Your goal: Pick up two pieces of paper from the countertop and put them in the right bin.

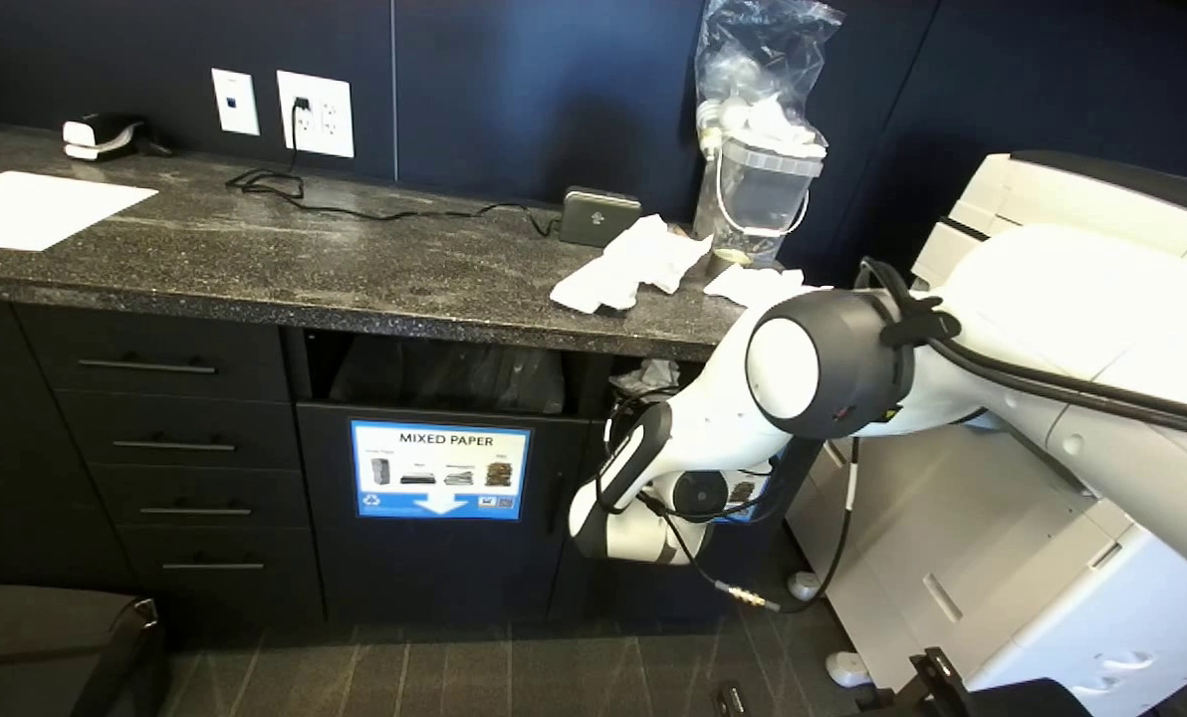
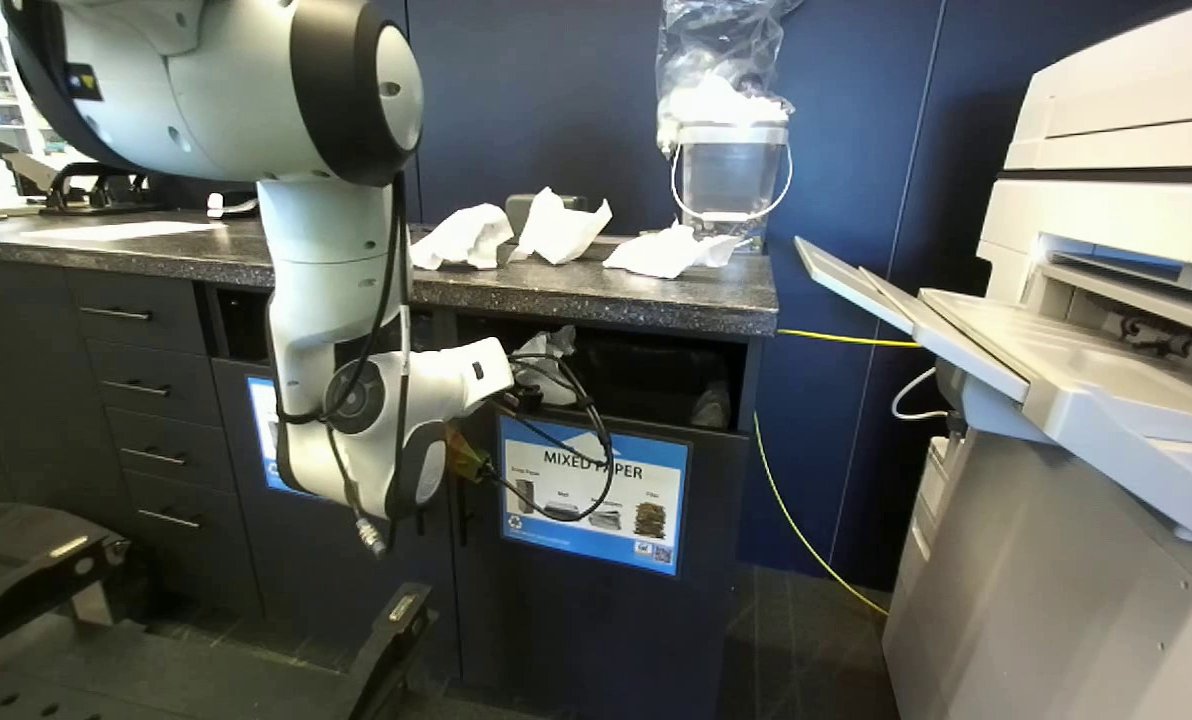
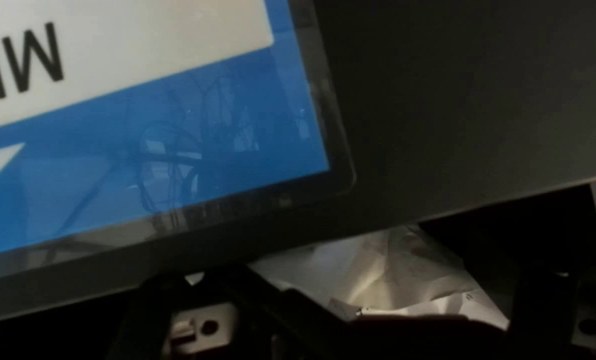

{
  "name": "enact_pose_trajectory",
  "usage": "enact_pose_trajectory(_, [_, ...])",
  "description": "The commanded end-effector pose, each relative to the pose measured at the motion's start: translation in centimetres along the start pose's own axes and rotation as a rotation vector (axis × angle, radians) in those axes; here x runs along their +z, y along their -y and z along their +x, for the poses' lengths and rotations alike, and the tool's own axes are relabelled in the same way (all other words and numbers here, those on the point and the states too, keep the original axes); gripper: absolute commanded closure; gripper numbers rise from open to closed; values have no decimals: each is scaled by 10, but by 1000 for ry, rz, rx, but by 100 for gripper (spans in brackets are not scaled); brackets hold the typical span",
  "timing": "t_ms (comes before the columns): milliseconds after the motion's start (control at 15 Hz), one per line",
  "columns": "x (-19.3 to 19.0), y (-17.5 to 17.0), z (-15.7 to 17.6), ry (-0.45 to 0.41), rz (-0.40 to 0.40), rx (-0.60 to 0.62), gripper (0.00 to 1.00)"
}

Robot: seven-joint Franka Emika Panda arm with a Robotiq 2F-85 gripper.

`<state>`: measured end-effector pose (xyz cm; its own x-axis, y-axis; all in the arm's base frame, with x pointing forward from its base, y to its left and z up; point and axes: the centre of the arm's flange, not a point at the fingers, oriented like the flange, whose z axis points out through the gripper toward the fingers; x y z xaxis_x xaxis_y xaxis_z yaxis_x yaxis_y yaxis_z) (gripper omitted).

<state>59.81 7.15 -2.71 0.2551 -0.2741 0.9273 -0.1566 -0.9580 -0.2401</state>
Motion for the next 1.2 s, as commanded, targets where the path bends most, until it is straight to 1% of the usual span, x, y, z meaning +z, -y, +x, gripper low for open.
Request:
enact_pose_trajectory(0, [46, 1, -59, -44, -13, 6, 0])
enact_pose_trajectory(67, [51, 3, -54, -65, -31, 17, 0])
enact_pose_trajectory(200, [56, 4, -49, -136, -66, 54, 0])
enact_pose_trajectory(333, [65, 11, -32, -184, -84, 104, 0])
enact_pose_trajectory(400, [61, 14, -32, -195, -76, 112, 0])
enact_pose_trajectory(600, [63, 15, -21, -211, -92, 133, 0])
enact_pose_trajectory(733, [65, 14, -20, -163, -131, 82, 0])
enact_pose_trajectory(867, [56, 4, -31, -96, -172, -18, 0])
enact_pose_trajectory(933, [57, 2, -30, -54, -184, -45, 0])
enact_pose_trajectory(1000, [53, -4, -34, -29, -191, -77, 0])
enact_pose_trajectory(1067, [45, -13, -42, -14, -188, -109, 0])
enact_pose_trajectory(1133, [44, -15, -38, -2, -192, -124, 0])
